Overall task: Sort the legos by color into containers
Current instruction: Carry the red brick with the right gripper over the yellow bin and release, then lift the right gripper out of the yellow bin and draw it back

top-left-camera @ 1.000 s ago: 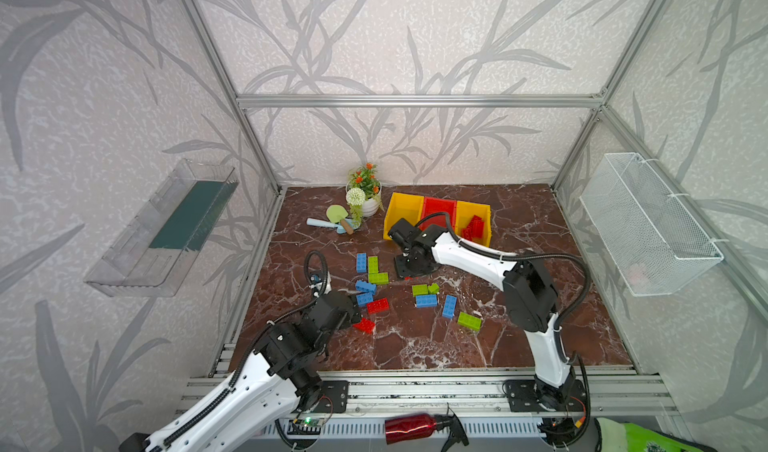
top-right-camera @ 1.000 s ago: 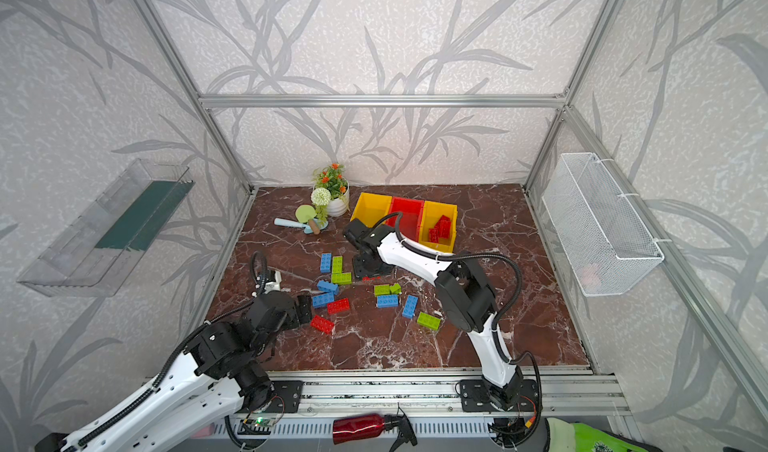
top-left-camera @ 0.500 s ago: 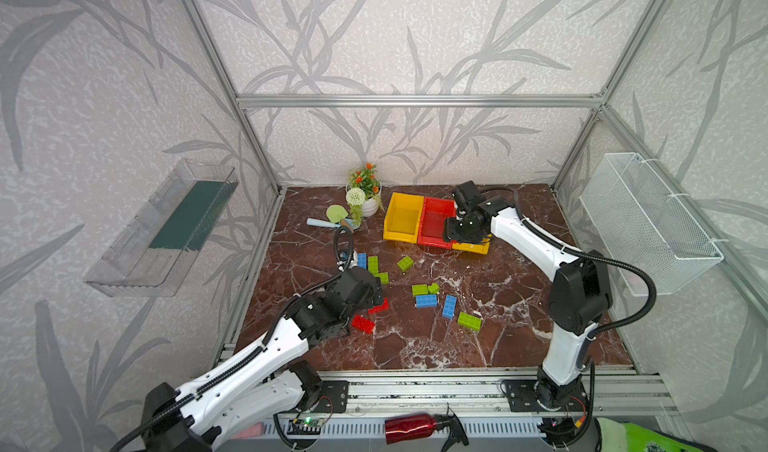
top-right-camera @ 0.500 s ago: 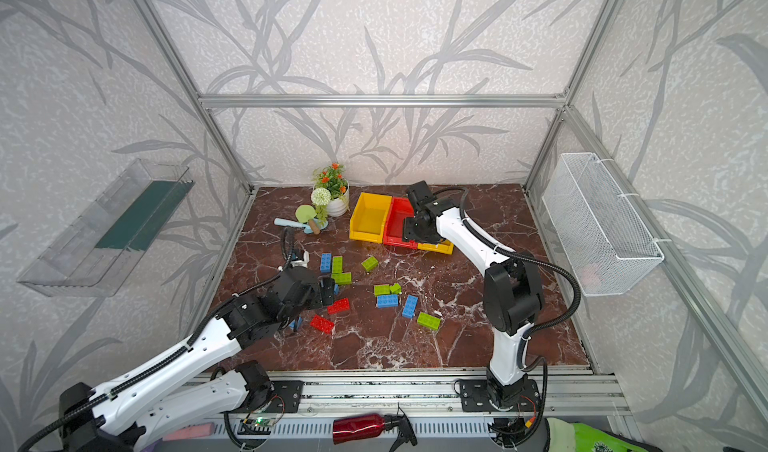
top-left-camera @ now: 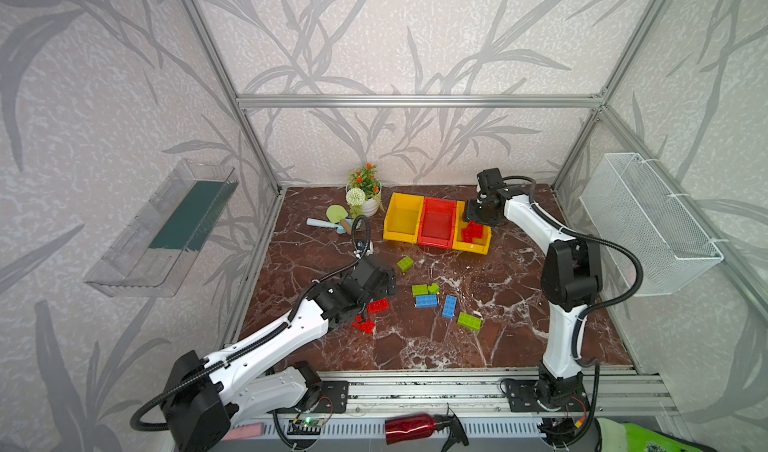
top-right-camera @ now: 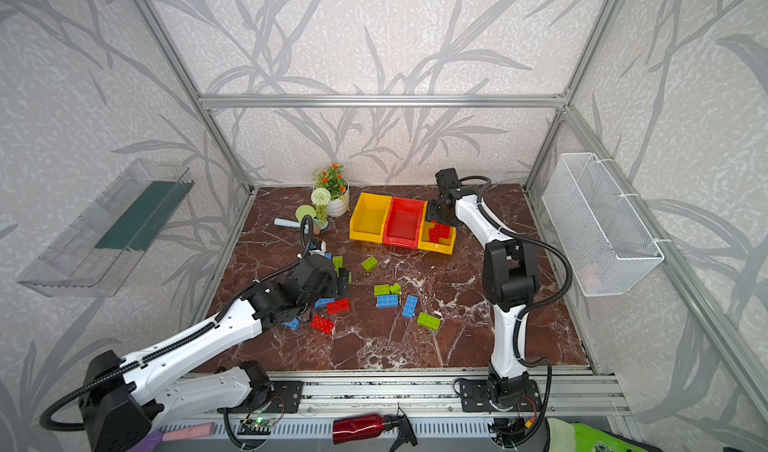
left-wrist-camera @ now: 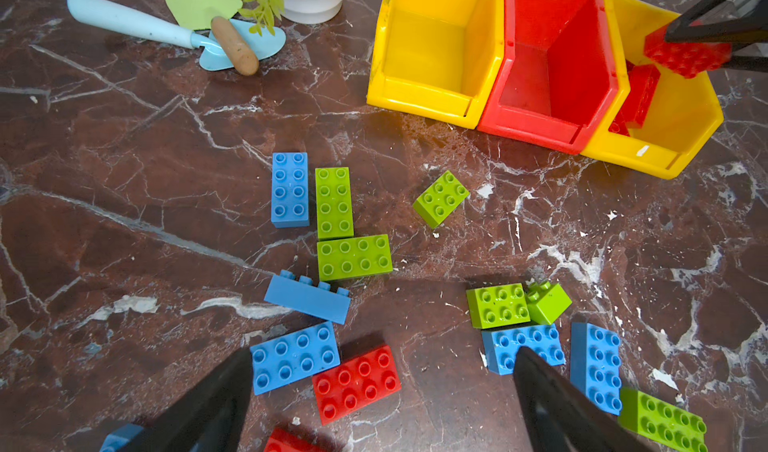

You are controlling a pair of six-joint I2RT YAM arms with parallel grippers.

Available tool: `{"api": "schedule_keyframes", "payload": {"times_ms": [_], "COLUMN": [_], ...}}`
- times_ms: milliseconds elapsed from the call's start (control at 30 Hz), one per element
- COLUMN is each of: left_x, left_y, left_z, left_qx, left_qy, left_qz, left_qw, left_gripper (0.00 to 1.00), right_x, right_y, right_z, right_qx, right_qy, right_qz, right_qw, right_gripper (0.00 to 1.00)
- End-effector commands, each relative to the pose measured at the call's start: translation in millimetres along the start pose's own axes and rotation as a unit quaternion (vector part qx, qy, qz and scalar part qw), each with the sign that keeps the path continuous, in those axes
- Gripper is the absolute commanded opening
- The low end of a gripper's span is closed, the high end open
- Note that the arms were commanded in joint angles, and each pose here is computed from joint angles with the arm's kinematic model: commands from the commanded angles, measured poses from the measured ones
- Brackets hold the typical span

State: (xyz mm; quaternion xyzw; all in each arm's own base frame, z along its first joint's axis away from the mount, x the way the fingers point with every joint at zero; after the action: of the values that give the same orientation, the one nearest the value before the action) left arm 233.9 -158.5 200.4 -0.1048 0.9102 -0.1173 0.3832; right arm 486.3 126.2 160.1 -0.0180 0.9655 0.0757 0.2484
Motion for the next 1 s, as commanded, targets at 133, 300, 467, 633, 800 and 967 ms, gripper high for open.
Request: {"api": "schedule_keyframes", "payload": {"times_ms": [133,300,467,633,800,967], "left_x": [-9,-10,-9,-4,1,3], "left_y": [-5,0,8,20,33,45], "left_z": [0,-4,-11,-17,-27,-36], "left_qx": [-0.012,-0.019,-0.021,-0.024,-0.029,-0.028], "left_qy": [-0.014,-0.021,-0.028,-0.030,-0.034,-0.045], "left_qz": [0.005,0.003,-0.005,-0.016,-0.025,-0.036], "left_qw": [1.000,1.000,0.999,0.999,0.999,0.998], "left_gripper": [0.97,0.97,0.97,0.97,0.97,0.97], "right_x": [-18,-23,-12,5,13,23], "right_y": [-5,9,37,54,65,59], "right_z": [13,-7,-19,0,15,29], "right_qx": [0.001,-0.009,-0.016,-0.008,-0.005,0.025], "right_qy": [0.026,0.003,-0.009,0.014,0.027,0.048], "right_qz": [-0.019,-0.026,-0.042,-0.045,-0.044,-0.036], "right_qw": [0.999,1.000,0.999,0.999,0.999,0.998], "right_gripper": [0.74,0.84,0.84,0.77,0.70,0.63]}}
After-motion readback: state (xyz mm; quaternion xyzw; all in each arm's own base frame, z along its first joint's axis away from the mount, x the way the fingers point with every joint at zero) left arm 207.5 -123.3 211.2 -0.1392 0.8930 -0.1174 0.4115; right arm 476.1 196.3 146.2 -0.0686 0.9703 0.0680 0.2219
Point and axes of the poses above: each gripper's point midway between its finger pads, its own z axis out along the fingers, its own y axis along the line the jaws close on, x = y × z, the point moved 5 cm from there along -z, back along the fingers, and after that the axes turned 10 degrees about -z, right-handed, at the moved point
